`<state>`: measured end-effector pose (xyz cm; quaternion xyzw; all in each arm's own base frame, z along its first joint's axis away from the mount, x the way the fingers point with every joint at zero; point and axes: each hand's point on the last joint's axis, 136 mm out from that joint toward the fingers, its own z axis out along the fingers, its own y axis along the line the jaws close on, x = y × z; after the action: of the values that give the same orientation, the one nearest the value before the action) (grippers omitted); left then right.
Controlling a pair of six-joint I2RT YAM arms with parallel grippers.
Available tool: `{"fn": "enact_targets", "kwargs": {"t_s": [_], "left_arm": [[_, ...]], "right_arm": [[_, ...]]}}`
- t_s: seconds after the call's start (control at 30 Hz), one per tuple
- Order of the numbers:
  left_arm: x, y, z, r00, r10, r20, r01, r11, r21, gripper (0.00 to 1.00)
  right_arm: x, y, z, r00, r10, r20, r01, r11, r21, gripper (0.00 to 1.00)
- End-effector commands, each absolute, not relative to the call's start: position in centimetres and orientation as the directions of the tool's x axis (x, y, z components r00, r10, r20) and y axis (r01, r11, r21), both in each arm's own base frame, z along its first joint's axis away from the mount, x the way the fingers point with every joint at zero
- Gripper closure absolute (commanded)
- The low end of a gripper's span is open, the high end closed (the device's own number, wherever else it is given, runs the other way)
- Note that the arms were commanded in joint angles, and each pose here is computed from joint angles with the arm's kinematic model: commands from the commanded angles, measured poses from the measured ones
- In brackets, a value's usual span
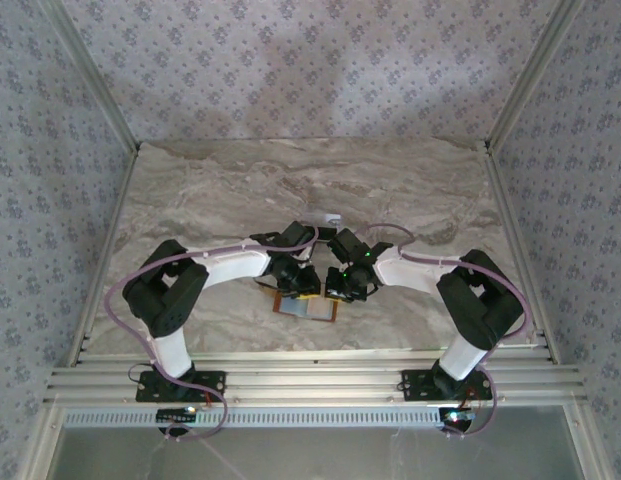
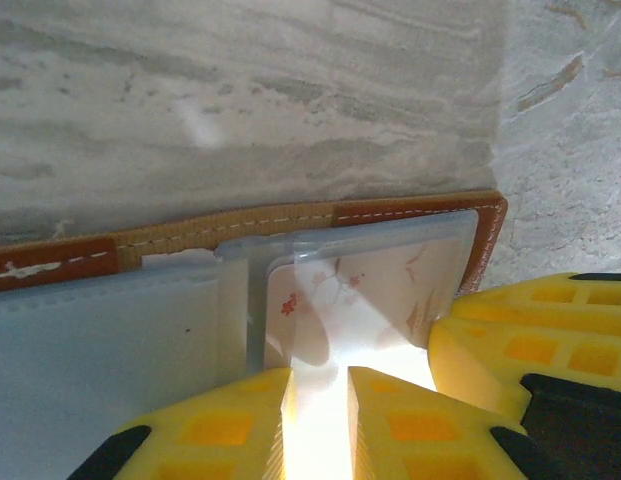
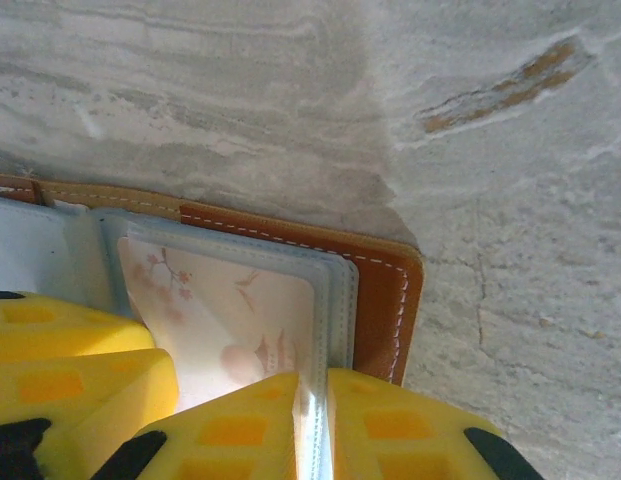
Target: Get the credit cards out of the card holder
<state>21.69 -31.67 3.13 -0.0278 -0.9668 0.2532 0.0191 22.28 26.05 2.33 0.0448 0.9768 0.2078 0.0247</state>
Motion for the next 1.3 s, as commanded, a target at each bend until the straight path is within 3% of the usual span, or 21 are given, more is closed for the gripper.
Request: {"fn": "enact_targets", "kwargs": {"t_s": [0.0,0.43,0.63,1.0,1.27], "left_arm": [[21.1,-32.9,3.0,-0.994,0.100,0.040,0.065,0.854,-0.517,0.77],[20.9,-34.2,3.4,-0.994,0.098,0.053,0.048,0.808,-0.588,0.77],[20.9,-33.1,2.4,-0.994,0.093,0.054,0.050,0.845,-0.532,0.76],[21.0,-29.9,2.1,-0.994,0.109,0.008,0.098,0.920,-0.379,0.73],[21.4,-29.3,2.9,-0.994,0.110,-0.021,0.110,0.928,-0.355,0.72]], "right_arm": [[21.3,23.9,0.8,-0.994,0.105,0.002,0.101,0.946,0.307,0.85],[21.2,24.0,0.7,-0.995,0.100,0.004,0.097,0.947,0.307,0.85],[21.2,24.0,0.7,-0.995,0.099,0.003,0.095,0.948,0.305,0.84],[21.1,23.7,0.7,-0.995,0.100,0.003,0.097,0.952,0.290,0.62],[21.3,23.7,0.6,-0.995,0.099,0.003,0.095,0.954,0.285,0.60]]}}
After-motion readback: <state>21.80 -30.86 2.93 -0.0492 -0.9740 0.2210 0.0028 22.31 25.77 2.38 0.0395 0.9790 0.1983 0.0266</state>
